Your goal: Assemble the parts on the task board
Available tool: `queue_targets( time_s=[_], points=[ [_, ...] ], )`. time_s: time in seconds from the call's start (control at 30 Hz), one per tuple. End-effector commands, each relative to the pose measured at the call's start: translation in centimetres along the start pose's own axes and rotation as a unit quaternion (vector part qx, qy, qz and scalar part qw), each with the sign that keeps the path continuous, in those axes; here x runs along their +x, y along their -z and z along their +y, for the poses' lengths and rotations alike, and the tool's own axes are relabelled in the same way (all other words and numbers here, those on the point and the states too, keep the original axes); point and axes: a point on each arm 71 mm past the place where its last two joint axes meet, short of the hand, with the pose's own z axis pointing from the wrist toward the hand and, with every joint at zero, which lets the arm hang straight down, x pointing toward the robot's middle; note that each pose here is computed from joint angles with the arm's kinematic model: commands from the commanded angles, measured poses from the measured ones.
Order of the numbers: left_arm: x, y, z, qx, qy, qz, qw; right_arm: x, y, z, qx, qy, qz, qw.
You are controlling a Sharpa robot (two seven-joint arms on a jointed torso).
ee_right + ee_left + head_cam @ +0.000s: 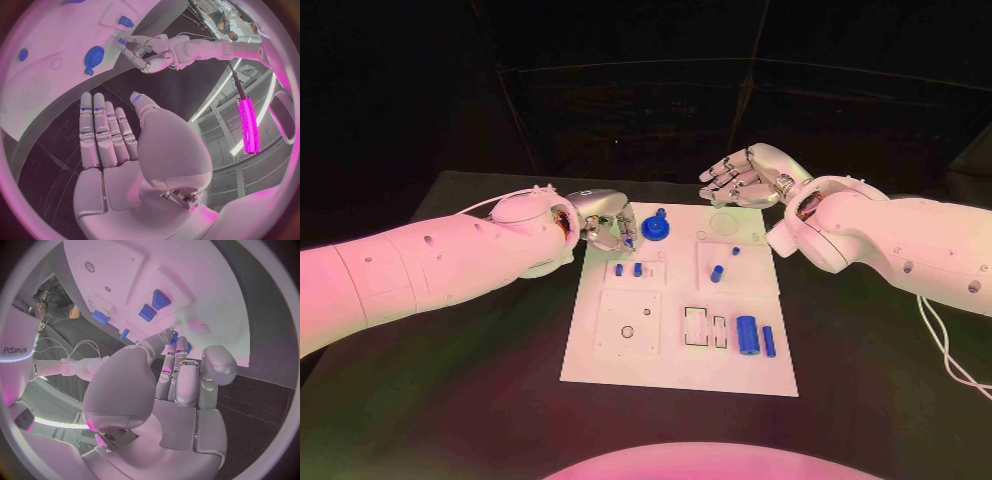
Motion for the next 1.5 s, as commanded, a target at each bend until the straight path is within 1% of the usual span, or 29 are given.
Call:
queue_targets(
  time_s=[0.03, 0.33, 0.93, 1.5],
  points=[
    [0.06, -0.20, -0.11, -0.003, 0.003, 0.010, 1.000, -0.1, 0.0, 0.2, -0.004, -0.001, -0.004, 1.000],
    [0.32, -0.74, -0.46, -0.001, 0.002, 0.021, 1.000, 0.0, -0.1, 0.2, -0.004, -0.001, -0.003, 1.000],
    [0.81, -1.13, -0.72, -0.008, 0.001, 0.047, 0.999, 0.0, -0.1, 0.3, -0.005, -0.001, -0.002, 1.000],
    [0.89, -1.21, -0.61, -0.015, 0.001, 0.052, 0.999, 0.0, -0.1, 0.3, -0.005, -0.001, -0.002, 1.000]
  ],
)
